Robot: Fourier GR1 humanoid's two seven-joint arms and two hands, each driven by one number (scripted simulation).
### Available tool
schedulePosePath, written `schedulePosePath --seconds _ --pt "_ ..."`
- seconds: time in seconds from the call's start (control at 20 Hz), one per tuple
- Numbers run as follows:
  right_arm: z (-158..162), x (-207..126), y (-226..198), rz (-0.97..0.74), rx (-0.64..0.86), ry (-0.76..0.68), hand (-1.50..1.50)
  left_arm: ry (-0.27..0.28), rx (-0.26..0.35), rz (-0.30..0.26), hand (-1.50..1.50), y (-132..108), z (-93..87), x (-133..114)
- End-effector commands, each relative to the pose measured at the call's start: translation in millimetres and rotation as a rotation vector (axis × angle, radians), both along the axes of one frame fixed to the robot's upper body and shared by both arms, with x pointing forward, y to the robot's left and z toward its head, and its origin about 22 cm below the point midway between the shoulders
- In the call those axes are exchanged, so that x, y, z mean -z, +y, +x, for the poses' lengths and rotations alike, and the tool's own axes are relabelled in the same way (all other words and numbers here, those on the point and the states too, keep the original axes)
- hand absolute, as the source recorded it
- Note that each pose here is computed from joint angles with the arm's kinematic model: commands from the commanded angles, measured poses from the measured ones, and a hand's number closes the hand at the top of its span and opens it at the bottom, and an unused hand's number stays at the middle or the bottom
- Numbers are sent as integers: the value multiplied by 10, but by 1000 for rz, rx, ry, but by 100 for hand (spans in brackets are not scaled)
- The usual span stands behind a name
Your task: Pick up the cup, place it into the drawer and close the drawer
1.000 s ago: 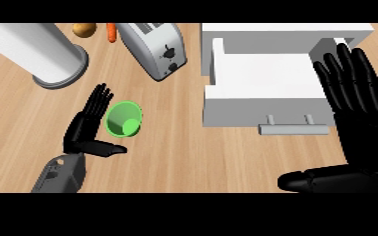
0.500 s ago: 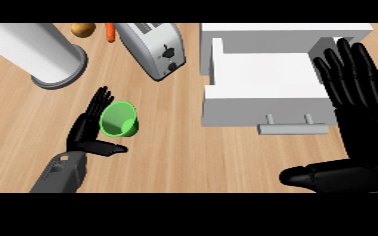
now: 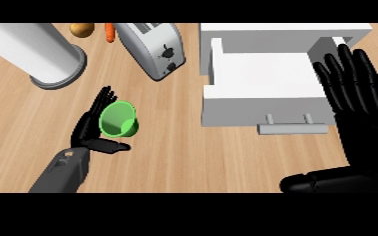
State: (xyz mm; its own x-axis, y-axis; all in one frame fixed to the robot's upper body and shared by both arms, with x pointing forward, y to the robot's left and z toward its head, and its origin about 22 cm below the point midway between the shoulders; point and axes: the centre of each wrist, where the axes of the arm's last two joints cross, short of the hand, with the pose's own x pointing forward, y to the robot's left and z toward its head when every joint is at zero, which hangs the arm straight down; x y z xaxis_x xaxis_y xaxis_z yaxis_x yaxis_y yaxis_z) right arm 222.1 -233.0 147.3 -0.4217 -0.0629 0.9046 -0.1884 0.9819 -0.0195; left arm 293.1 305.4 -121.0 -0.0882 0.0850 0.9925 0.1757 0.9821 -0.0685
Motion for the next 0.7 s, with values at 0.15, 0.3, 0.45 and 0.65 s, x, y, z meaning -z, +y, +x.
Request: schedulePosePath --seconds 0.15,0.3,0.45,0.65 --pt "15 -25 54 -9 -4 9 -150 -43 15 -90 -150 -65 69 -15" --pt "17 67 -127 -9 -21 -7 -150 -24 28 -113 -150 -34 62 10" --pt "33 -13 51 -8 -10 8 -150 -20 75 -165 -150 -115 158 -50" --pt "-7 63 10 8 -13 11 -150 -13 134 -254 -150 -27 79 -12"
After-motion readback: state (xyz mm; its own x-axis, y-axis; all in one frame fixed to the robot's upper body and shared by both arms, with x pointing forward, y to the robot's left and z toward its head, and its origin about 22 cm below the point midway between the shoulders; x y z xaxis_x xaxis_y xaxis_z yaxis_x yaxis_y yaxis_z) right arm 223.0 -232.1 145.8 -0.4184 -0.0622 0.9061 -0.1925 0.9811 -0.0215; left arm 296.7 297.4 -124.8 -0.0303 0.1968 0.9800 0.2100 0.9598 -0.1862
